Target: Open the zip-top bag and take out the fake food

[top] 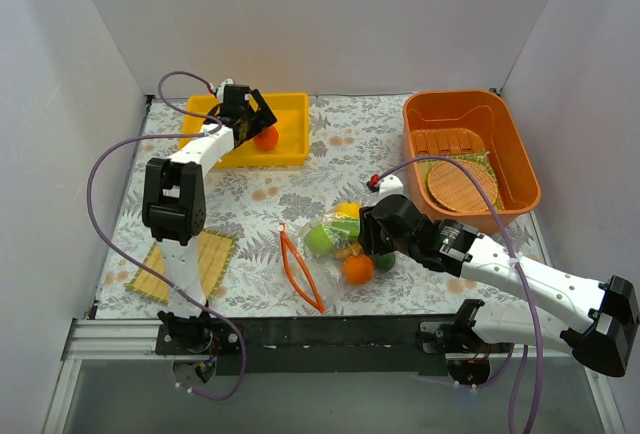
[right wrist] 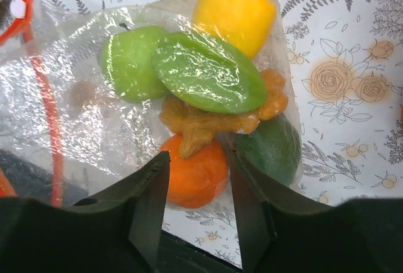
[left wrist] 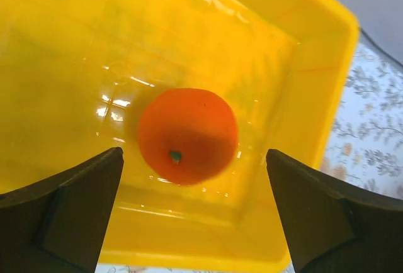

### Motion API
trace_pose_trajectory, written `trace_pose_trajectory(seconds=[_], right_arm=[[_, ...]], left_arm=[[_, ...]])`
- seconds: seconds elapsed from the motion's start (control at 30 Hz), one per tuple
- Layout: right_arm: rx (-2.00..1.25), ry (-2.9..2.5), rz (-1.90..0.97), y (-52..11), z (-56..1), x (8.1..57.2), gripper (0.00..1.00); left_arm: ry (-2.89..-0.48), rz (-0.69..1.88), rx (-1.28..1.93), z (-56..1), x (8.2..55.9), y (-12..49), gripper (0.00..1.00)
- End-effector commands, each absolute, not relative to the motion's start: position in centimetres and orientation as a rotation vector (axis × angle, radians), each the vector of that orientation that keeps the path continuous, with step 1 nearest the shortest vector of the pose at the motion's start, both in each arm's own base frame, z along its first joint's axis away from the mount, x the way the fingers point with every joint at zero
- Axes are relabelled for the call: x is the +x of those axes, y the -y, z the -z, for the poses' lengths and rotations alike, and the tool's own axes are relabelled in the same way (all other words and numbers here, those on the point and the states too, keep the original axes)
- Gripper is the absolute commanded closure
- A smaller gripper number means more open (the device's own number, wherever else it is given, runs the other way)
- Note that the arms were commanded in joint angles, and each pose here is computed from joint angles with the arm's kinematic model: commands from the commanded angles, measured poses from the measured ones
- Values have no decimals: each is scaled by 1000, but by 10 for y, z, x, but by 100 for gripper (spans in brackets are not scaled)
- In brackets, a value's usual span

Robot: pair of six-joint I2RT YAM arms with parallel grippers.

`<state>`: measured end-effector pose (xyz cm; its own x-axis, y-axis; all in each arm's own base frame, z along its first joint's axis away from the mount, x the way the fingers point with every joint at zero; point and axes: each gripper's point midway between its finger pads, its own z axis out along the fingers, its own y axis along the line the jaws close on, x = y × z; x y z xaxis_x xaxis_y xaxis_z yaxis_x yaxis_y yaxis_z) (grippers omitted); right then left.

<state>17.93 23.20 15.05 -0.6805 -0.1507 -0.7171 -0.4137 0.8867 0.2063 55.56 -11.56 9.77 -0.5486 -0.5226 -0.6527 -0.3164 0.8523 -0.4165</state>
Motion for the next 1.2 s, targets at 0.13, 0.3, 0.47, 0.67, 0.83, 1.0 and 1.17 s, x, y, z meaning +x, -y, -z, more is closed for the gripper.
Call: trace_pose_trajectory(seconds=[0.13, 0.3, 0.47, 0.67, 0.83, 1.0, 1.17], right_arm=[[-445, -2227, -509, -248, -189, 188, 43], [-463, -2237, -501, -247, -187, 187, 43], [-462, -2231, -501, -250, -183, 190, 48], [-458, -2249, -474, -255, -173, 196, 53], [-446, -2250, -482, -267, -172, 205, 56], [-449, -2267, -481, -280, -165, 212, 57], [-425, -2274, -458, -286, -165, 227, 57]], left_arm=[[-2048, 420, -552, -225, 524, 118, 2], [-2102, 495, -560, -223, 442, 134, 18], [-2190, 535, -558, -183, 318, 145, 36], [-2225, 694, -538, -159, 227, 146, 53], [-2290, 827, -534, -145, 196, 163, 64], [-2339, 885, -517, -128, 175, 181, 67], [-2376, 951, -474, -120, 164, 211, 66]])
